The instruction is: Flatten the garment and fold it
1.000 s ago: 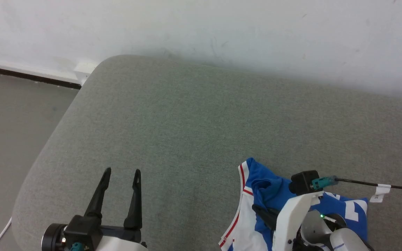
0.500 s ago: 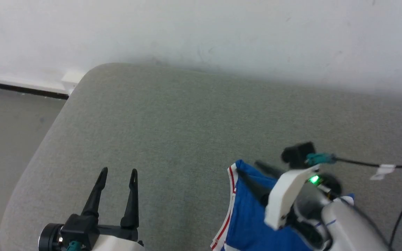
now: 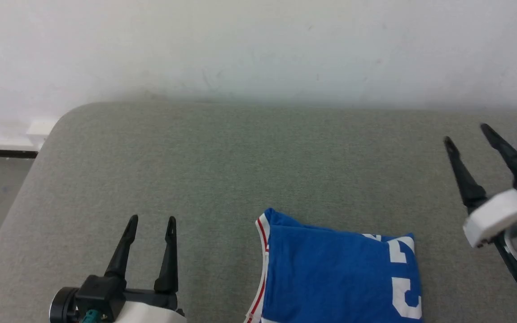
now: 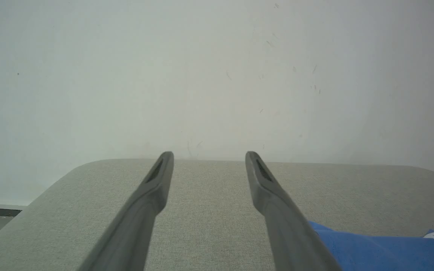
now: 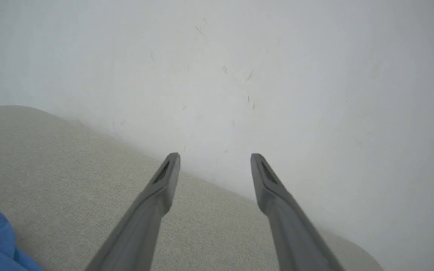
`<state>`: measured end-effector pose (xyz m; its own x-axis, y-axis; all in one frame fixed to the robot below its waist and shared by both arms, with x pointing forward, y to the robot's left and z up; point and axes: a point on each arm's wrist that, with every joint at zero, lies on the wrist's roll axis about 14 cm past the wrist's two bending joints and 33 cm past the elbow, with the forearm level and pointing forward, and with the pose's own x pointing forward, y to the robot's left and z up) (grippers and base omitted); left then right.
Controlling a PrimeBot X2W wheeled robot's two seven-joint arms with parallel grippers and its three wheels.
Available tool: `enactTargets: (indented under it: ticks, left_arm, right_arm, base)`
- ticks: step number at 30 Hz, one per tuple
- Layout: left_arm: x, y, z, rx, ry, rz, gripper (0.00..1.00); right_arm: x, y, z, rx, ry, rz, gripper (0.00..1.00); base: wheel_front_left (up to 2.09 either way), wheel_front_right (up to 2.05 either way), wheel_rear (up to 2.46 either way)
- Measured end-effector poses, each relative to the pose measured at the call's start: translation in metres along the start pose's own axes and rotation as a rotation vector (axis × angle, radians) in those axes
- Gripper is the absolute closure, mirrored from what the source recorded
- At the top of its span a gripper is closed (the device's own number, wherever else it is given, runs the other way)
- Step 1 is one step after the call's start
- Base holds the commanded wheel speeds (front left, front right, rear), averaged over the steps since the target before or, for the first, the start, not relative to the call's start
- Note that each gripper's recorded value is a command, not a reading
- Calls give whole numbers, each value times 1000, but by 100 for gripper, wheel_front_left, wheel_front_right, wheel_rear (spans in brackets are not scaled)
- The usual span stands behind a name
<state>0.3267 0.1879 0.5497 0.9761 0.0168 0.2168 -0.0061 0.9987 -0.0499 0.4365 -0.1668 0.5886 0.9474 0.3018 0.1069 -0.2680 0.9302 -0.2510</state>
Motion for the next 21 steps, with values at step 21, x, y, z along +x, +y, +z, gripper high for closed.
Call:
enactTargets:
  ticks: [21]
  left_arm:
    - [1, -21, -10, -5, 29, -74, 0]
  right_arm:
    - [-108, 12, -30, 124, -26, -235, 0]
  base:
    - [0, 0, 0]
